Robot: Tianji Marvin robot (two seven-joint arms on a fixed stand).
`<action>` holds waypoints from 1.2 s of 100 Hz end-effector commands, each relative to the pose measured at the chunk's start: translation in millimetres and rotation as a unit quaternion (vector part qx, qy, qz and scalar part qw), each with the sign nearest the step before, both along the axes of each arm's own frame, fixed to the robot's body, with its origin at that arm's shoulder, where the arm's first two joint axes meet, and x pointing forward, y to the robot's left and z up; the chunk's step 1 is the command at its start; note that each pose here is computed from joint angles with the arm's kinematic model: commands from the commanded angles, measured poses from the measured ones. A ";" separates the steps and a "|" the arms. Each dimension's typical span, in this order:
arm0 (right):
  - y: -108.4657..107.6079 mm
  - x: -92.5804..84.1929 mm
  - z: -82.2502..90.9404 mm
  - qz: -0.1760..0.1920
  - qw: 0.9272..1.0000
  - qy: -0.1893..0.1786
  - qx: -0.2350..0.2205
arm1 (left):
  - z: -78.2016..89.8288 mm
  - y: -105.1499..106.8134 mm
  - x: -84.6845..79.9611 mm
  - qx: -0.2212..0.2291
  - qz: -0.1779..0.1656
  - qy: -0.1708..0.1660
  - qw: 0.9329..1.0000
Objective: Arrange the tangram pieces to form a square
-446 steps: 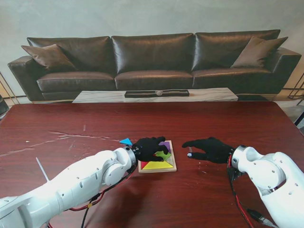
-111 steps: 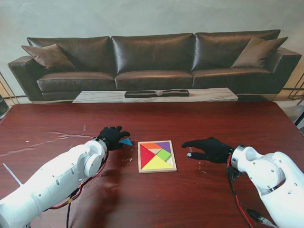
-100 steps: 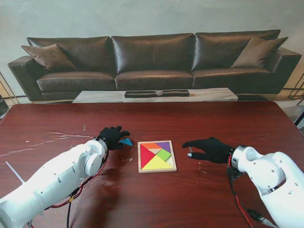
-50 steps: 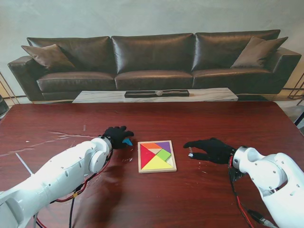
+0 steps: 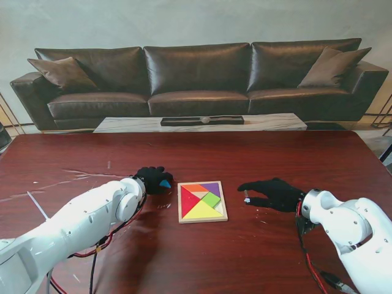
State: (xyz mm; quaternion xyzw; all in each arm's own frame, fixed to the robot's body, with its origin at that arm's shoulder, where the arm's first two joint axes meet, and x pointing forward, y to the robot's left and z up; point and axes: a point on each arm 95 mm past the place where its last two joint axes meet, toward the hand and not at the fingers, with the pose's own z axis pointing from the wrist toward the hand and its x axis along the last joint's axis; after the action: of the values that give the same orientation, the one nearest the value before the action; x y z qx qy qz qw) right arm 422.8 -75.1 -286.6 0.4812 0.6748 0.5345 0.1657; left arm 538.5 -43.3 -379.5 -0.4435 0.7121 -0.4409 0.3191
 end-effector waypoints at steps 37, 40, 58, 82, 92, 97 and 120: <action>0.1 -2.3 -1.7 0.004 1.000 0.001 -0.003 | -5.6 -0.1 1.4 0.015 -0.001 0.024 1.000; 0.2 -2.3 -1.8 0.004 1.000 0.002 -0.003 | -6.3 0.3 1.1 0.015 0.000 0.026 1.000; 0.5 -2.2 -1.7 0.005 1.000 0.002 -0.003 | -9.5 2.3 0.4 0.020 0.004 0.039 0.999; 1.4 -1.6 -2.2 0.006 1.000 0.002 -0.003 | -11.7 4.1 -1.6 0.027 0.006 0.051 0.998; 1.5 -1.7 -2.2 0.006 1.000 0.002 -0.002 | -13.0 4.6 -2.5 0.031 0.004 0.055 0.998; 1.5 -1.8 -2.2 0.006 1.000 0.002 -0.003 | -13.8 4.7 -3.0 0.032 0.003 0.056 0.998; 1.7 -1.9 -1.9 0.006 1.000 0.001 -0.002 | -22.8 5.6 -8.4 0.046 -0.005 0.049 0.998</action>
State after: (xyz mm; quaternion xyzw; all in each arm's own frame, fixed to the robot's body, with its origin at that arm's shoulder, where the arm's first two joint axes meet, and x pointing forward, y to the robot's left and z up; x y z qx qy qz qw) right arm 423.0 -75.0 -286.9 0.4803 0.6754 0.5348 0.1648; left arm 547.0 -50.7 -371.7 -0.4357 0.7333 -0.4186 0.3117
